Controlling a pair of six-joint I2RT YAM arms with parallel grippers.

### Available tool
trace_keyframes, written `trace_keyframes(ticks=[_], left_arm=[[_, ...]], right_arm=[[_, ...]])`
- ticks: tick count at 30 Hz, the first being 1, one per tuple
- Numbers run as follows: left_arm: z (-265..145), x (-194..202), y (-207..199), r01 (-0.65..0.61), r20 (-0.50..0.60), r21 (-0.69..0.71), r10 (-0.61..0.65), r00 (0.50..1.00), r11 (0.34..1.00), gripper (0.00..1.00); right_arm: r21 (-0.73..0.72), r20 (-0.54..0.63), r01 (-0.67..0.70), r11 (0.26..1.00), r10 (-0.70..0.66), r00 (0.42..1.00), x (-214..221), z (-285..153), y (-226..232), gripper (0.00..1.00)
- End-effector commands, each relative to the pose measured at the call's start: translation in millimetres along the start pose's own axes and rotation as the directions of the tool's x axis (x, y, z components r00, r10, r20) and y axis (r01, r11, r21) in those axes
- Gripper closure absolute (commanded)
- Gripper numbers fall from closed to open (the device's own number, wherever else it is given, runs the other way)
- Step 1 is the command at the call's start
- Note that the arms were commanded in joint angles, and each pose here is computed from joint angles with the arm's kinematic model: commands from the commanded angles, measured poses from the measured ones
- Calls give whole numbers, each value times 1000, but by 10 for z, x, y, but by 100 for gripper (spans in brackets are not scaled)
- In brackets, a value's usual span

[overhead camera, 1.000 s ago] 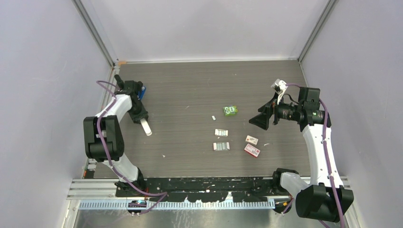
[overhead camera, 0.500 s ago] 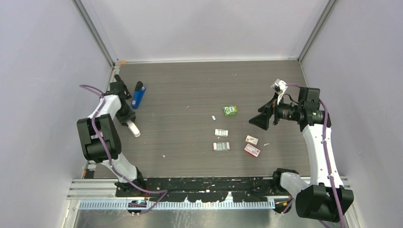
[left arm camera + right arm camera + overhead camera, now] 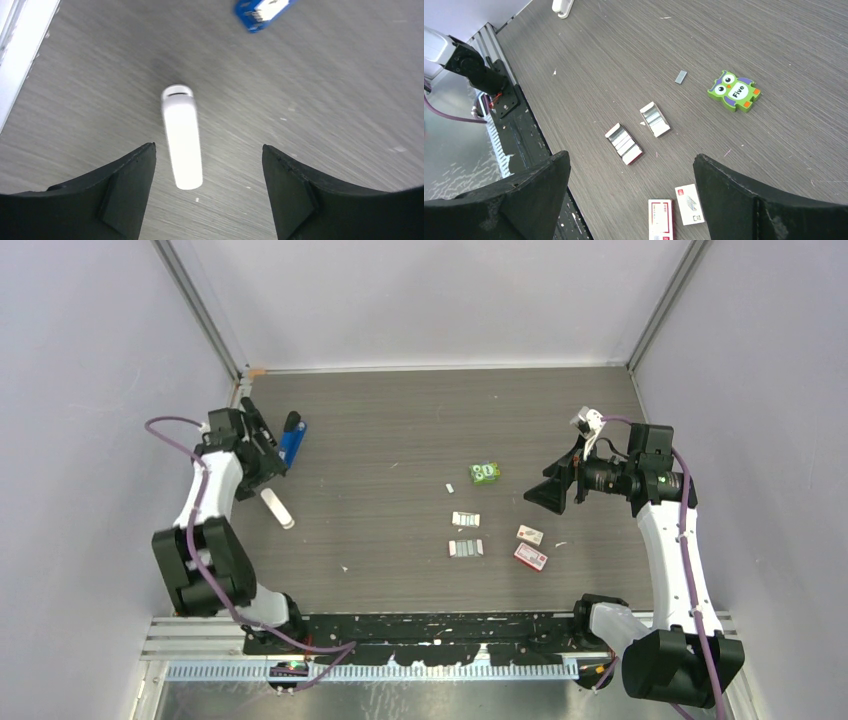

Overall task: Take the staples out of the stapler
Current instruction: Move the stapler to the center of the board, then pick up the staple from the center of the board.

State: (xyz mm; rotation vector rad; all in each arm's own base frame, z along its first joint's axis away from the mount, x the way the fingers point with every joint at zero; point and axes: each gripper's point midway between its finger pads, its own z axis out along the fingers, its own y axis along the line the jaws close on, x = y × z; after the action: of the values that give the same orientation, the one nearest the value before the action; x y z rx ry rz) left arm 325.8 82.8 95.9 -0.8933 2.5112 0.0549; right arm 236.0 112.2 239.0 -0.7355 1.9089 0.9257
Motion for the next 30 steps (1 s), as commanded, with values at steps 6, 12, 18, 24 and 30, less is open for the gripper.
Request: trace_keyframes(ticks=[6,12,18,24,30], left_arm=[[-679,-292,-751,-171,283,469,35,958,867,14],[-673,-553,-1006,-192,342,556,-11,940,809,13],[-395,-766,-1131,-210,327,551,22,945,808,13],[10,-930,-1075,-245,288,451,120,950,858,6],[235,-1157,-1051,-328,302,364,223,927,872,6]], right_arm=[[-93,9,122,988,-122,993,-13,-44,210,3],[-95,8,121,988,-121,993,-5,-38,202,3],[-97,8,121,988,-120,993,0,-34,199,3],[-101,6,117,988,-117,993,7,-25,191,3],[-102,0,118,988,-119,993,13,-27,190,3]])
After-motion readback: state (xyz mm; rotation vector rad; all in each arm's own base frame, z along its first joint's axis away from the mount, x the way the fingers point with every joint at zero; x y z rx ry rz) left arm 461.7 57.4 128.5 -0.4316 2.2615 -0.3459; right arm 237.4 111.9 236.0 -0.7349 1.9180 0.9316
